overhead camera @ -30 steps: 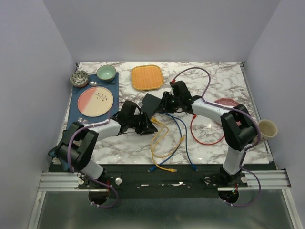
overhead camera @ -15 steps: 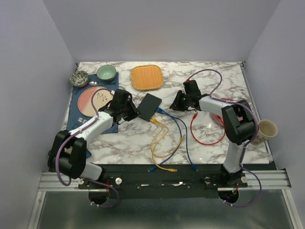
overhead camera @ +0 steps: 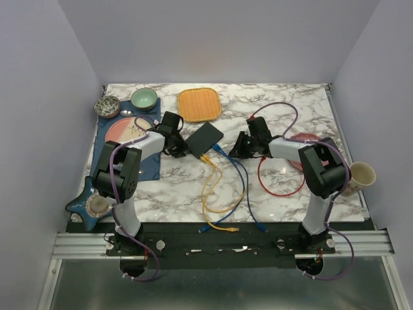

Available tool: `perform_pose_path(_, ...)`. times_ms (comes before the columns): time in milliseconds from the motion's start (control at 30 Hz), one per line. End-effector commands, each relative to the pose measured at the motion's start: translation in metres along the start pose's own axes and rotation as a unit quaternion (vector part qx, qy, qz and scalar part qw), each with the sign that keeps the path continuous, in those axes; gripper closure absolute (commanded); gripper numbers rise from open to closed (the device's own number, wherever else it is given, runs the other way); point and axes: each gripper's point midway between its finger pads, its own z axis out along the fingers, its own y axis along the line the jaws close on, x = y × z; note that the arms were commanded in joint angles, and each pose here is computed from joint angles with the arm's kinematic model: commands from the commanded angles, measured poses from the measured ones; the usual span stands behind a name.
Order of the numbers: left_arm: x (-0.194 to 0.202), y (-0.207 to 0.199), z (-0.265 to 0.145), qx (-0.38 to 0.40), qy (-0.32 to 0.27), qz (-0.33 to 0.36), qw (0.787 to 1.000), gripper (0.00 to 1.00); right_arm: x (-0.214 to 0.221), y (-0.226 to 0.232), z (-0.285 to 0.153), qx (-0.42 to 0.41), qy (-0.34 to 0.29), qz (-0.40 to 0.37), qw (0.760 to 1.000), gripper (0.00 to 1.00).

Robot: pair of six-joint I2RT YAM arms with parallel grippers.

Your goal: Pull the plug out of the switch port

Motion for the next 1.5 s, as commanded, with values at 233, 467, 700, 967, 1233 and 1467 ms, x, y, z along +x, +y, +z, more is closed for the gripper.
perform_pose_path(233,0.017,-0.030,0.024,0.055,0.049,0.048,0.996,0.64,0.086,0.001,-0.022,-0.013,0.085,-0.004,0.996,0.78)
perform_pose_path(467,0.048,-0.039,0.021,0.080,0.081,0.091,0.989,0.65,0.104,-0.004,-0.038,-0.011,0.082,-0.015,0.996,0.78)
perform_pose_path(700,0.017,-0.019,-0.012,0.040,0.012,0.077,0.996,0.66,0.062,-0.014,-0.063,0.052,-0.033,-0.033,0.998,0.75)
perform_pose_path(967,-0.032,-0.037,-0.047,0.049,-0.073,0.059,0.994,0.61,0.004,0.028,-0.053,0.014,-0.076,-0.043,0.996,0.52)
perform_pose_path(1233,-0.004,-0.023,-0.038,0.060,-0.032,0.044,0.997,0.62,-0.019,0.026,-0.015,0.051,-0.063,-0.076,0.994,0.34)
perform_pose_path(1467,0.008,-0.009,-0.038,0.057,-0.025,0.043,0.997,0.62,-0.005,0.000,0.009,0.096,-0.018,-0.089,0.991,0.46)
